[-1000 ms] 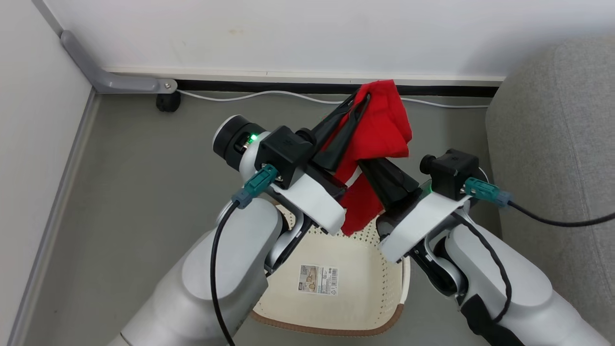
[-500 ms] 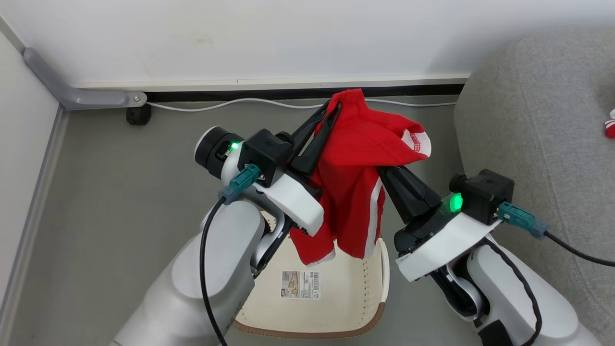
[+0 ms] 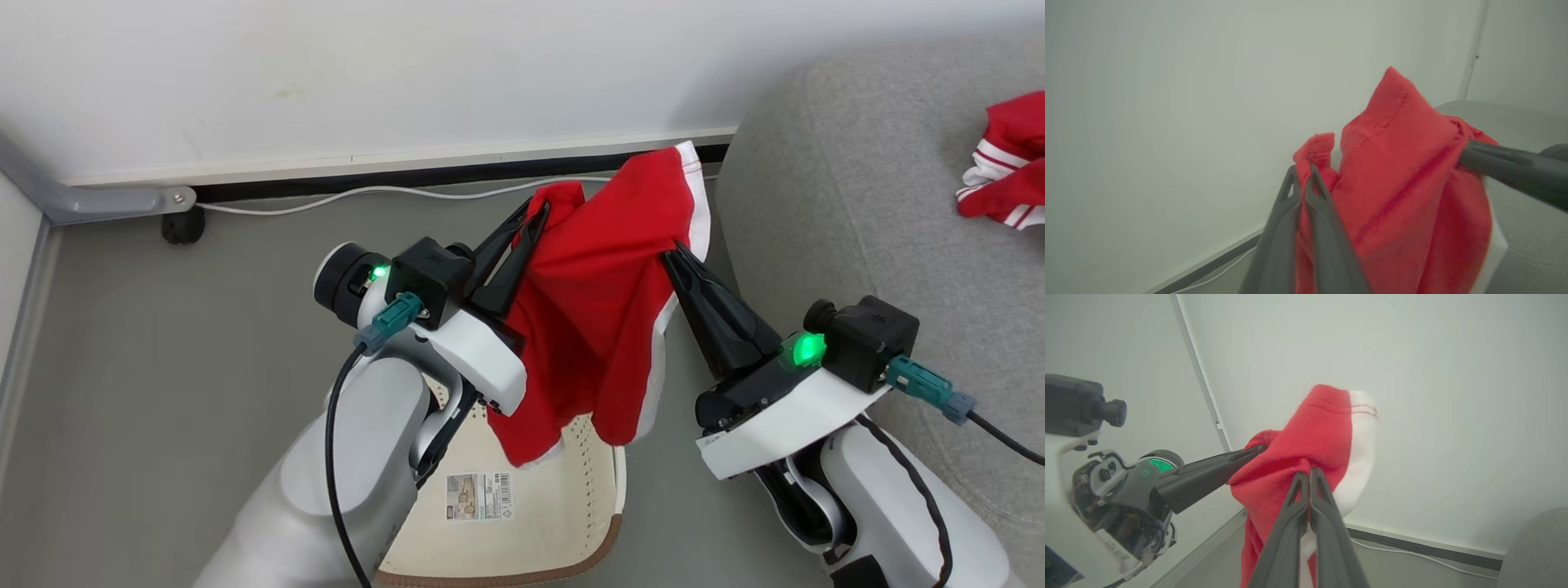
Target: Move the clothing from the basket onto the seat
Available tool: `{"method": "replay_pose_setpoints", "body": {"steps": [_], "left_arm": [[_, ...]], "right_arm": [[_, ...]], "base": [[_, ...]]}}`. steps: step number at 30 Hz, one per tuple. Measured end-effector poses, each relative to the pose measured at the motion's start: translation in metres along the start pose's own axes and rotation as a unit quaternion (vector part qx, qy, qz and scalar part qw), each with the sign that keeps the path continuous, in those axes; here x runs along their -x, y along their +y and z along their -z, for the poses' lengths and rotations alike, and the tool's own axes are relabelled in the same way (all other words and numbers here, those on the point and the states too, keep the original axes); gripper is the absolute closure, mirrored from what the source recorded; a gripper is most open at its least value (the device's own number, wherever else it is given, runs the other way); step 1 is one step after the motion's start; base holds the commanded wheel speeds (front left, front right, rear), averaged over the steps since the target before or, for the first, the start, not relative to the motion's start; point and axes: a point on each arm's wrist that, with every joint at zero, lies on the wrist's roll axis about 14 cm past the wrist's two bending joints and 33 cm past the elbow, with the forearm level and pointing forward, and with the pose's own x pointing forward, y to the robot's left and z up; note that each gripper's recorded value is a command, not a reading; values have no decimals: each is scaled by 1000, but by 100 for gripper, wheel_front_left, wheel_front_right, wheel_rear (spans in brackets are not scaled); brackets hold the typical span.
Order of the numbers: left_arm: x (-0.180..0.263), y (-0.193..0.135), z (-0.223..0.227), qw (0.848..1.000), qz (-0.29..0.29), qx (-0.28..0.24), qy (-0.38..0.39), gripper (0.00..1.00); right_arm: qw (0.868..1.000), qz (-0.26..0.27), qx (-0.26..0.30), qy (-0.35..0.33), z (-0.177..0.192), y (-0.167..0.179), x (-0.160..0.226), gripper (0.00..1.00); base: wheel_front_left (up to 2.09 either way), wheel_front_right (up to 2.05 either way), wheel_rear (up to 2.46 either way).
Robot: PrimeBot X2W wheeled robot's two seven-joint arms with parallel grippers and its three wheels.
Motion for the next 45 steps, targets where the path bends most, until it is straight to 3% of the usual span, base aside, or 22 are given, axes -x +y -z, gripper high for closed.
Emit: {"method": "replay_pose_setpoints", "body": {"steps": [7,8,9,26,45], "left_arm": [[-8,-11,6,1000,19,5,6,99],[-9,-13,7,1000,21,6,6,53],[-10,-15,7,1000,24,8,7,0],[-28,-63,35,995,88,29,38,0],[-33,-147,54,978,192,52,57,0]], "right_arm": [[999,28,10,-12,-11,-14,11,100],[999,32,11,-15,-13,-17,13,100],[999,36,13,-18,-16,-19,15,100],[987,125,68,-77,-72,-61,59,100],[955,237,126,-126,-129,-95,138,100]], "base": [[0,0,0],[0,0,0],[0,0,0],[0,0,0],[0,0,0]]}}
